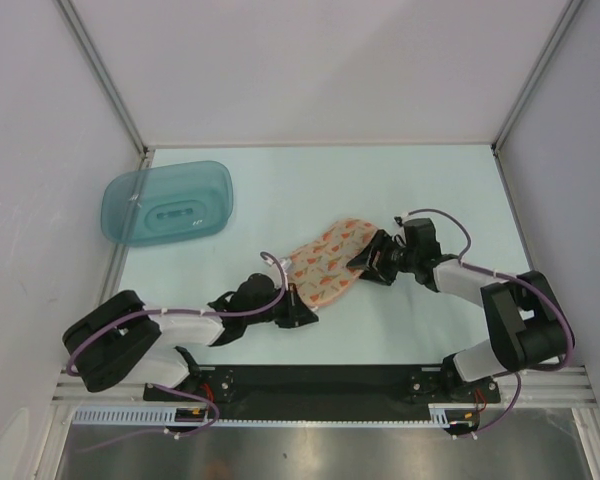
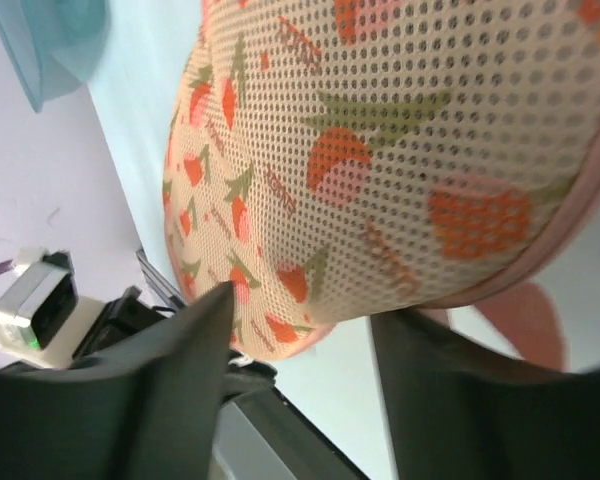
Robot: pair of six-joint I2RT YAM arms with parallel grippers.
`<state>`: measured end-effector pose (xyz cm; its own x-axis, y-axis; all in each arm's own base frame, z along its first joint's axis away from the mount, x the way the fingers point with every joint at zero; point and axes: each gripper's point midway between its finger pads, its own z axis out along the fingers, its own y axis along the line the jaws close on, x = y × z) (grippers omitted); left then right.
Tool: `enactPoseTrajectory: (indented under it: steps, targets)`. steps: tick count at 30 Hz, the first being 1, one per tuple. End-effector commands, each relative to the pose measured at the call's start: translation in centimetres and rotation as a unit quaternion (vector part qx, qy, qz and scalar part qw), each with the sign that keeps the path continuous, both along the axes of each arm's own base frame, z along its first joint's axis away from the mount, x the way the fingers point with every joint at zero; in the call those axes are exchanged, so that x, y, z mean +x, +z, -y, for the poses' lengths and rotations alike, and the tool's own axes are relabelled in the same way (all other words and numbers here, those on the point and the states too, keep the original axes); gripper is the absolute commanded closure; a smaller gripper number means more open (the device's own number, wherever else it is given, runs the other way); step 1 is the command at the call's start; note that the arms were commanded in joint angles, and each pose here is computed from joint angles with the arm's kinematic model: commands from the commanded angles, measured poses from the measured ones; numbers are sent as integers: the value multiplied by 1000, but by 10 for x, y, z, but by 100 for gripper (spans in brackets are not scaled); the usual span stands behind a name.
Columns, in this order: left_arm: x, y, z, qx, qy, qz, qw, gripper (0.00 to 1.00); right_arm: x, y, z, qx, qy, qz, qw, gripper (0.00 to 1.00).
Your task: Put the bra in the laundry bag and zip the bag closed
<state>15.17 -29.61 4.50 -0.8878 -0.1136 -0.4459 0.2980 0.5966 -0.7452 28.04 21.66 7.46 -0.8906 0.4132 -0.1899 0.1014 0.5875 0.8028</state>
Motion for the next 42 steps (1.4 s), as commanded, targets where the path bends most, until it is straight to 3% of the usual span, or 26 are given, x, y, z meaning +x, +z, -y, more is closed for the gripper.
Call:
enactPoseTrajectory:
  steps: [1,6,10,15,24,27,30,31,33,35,39,42]
  targets:
    - [6,44,34,-64,-26,17,997,100,-21,-17,10,-21,2,-27,999,28]
    - [9,60,52,-80,-43,23,996,100,-58,-22,33,-58,-24,-30,998,12]
    - [5,62,69,-82,-61,21,995,100,-73,15,30,-12,-66,18,998,0]
    - [0,57,83,-82,-73,13,994,100,-75,35,17,61,-99,33,993,0]
    - [-12,70,99,-92,-87,18,992,100,-61,34,-9,82,-99,24,991,26]
    - [-16,66,101,-87,-90,15,992,100,-57,32,-14,84,-97,22,992,39]
    - [-17,56,96,-75,-83,10,994,100,-52,32,-13,86,-99,24,991,64]
    - [-15,52,92,-71,-74,11,995,100,-51,30,-12,84,-100,20,991,77]
    - [-10,40,78,-58,-59,6,997,100,-48,28,-5,82,-94,21,992,95]
    - [-7,33,65,-53,-44,2,998,100,-50,28,-2,86,-74,18,993,100]
    - [9,0,10,-19,16,-15,1000,100,-45,27,11,78,-37,25,996,100]
    - [10,-6,-6,7,13,-3,1000,100,-40,26,10,55,4,29,998,100]
